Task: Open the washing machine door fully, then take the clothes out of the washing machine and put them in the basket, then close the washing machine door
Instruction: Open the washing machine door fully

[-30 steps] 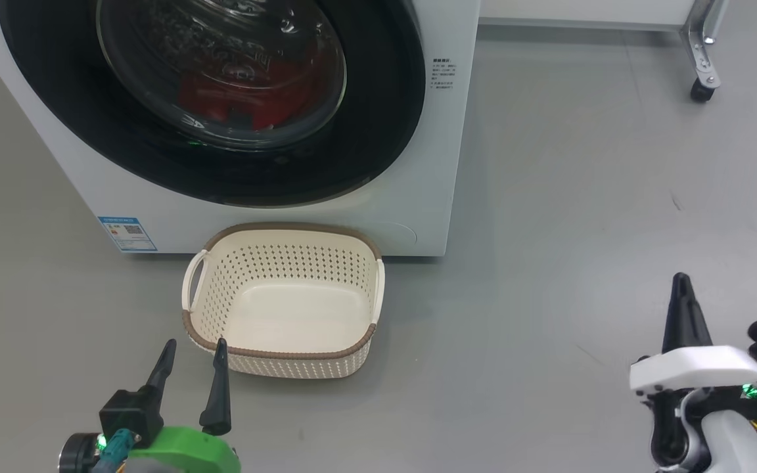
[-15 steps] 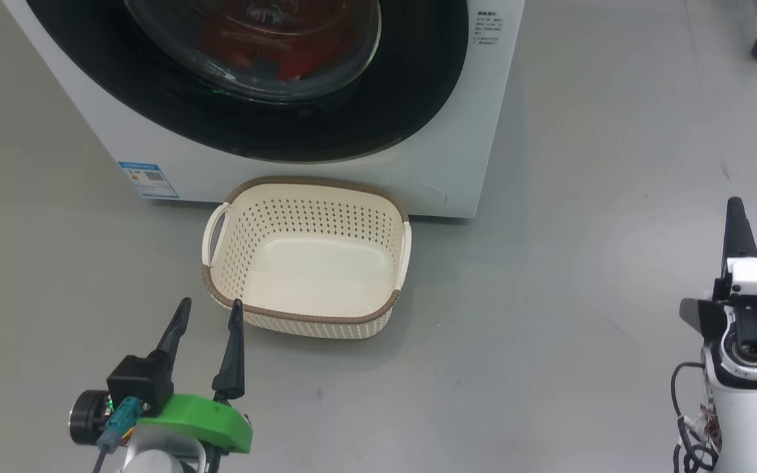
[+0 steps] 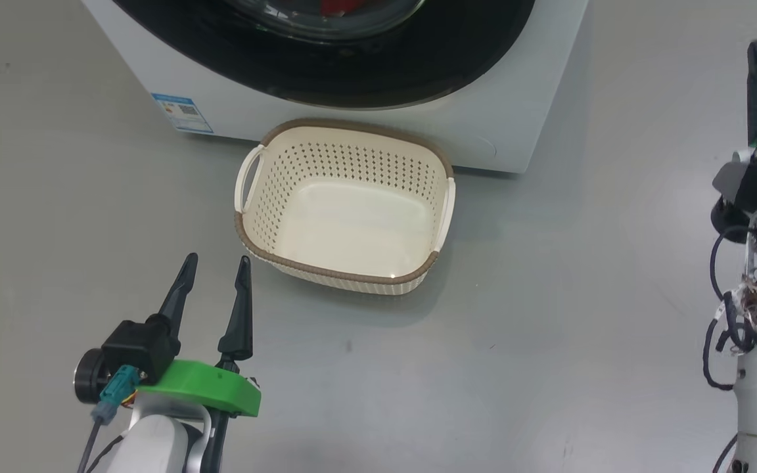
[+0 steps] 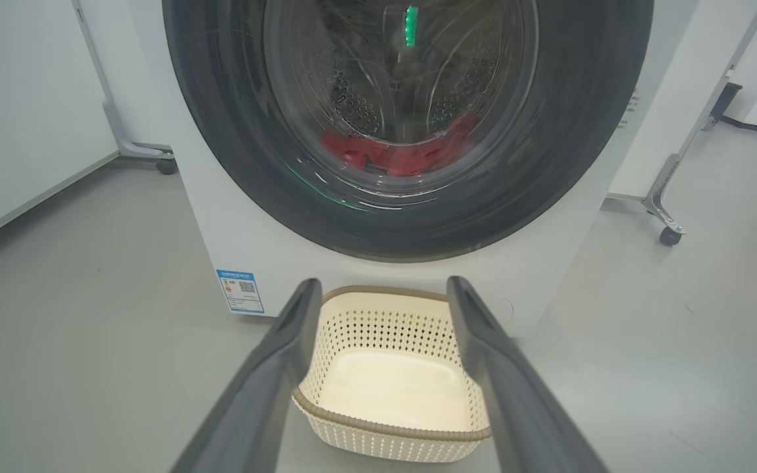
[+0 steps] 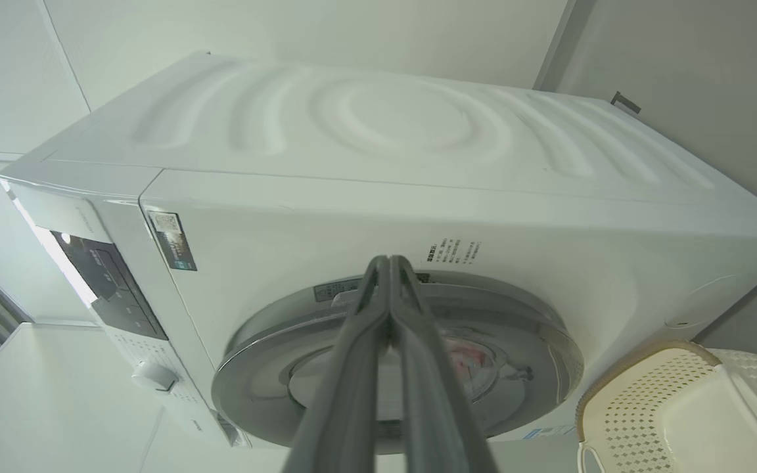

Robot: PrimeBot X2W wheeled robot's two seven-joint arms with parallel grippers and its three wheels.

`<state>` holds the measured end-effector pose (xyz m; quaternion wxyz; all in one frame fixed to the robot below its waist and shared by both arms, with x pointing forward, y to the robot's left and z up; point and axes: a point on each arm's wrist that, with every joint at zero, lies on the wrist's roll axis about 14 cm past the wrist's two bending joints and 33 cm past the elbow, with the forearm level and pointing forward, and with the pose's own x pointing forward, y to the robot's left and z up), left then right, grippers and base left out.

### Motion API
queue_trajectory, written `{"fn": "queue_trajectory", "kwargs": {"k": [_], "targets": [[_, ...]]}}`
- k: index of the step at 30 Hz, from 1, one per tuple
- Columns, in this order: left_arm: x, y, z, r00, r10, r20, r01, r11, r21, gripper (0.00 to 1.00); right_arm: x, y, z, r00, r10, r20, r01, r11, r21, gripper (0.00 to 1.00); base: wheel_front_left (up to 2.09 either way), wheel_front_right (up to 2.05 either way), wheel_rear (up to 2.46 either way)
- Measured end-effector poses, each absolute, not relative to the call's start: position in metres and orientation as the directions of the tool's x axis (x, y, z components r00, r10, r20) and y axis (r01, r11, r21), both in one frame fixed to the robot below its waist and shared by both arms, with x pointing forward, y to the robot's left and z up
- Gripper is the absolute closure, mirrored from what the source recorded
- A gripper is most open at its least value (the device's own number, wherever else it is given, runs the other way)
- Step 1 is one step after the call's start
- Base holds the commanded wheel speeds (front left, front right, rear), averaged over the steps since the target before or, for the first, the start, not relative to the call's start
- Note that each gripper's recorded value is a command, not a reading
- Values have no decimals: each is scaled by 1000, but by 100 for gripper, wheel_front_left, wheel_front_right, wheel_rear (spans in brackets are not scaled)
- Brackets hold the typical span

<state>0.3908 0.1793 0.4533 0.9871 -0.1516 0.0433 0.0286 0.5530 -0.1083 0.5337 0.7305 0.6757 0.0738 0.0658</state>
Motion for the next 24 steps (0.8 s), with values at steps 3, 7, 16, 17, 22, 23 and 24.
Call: {"fn": "queue_trajectory", "kwargs": {"k": [3,7,16,17,22,23,24], "targets": [[392,181,448,993,49,-109,-80,951,-299,0,567,-93,538,964,264,-7,-3,37,999,100,0,0,0],[396,185,444,991,61,-121,-95,949,-301,0,589,-81,535,937,349,-19,-14,94,995,100,0,0,0],[402,186,430,985,63,-160,-111,944,-311,0,618,-29,533,835,550,-14,-41,87,995,100,0,0,0],[404,187,430,985,65,-159,-113,943,-314,0,623,-28,532,832,555,-14,-38,83,996,100,0,0,0],[405,195,428,982,86,-168,-136,941,-311,0,640,-18,509,809,584,-74,31,83,996,100,0,0,0],[405,197,427,981,91,-172,-142,940,-311,0,642,-15,505,802,591,-83,42,83,996,100,0,0,0],[404,198,425,979,97,-177,-149,939,-310,0,645,-13,502,798,596,-89,50,81,995,100,0,0,0]]}}
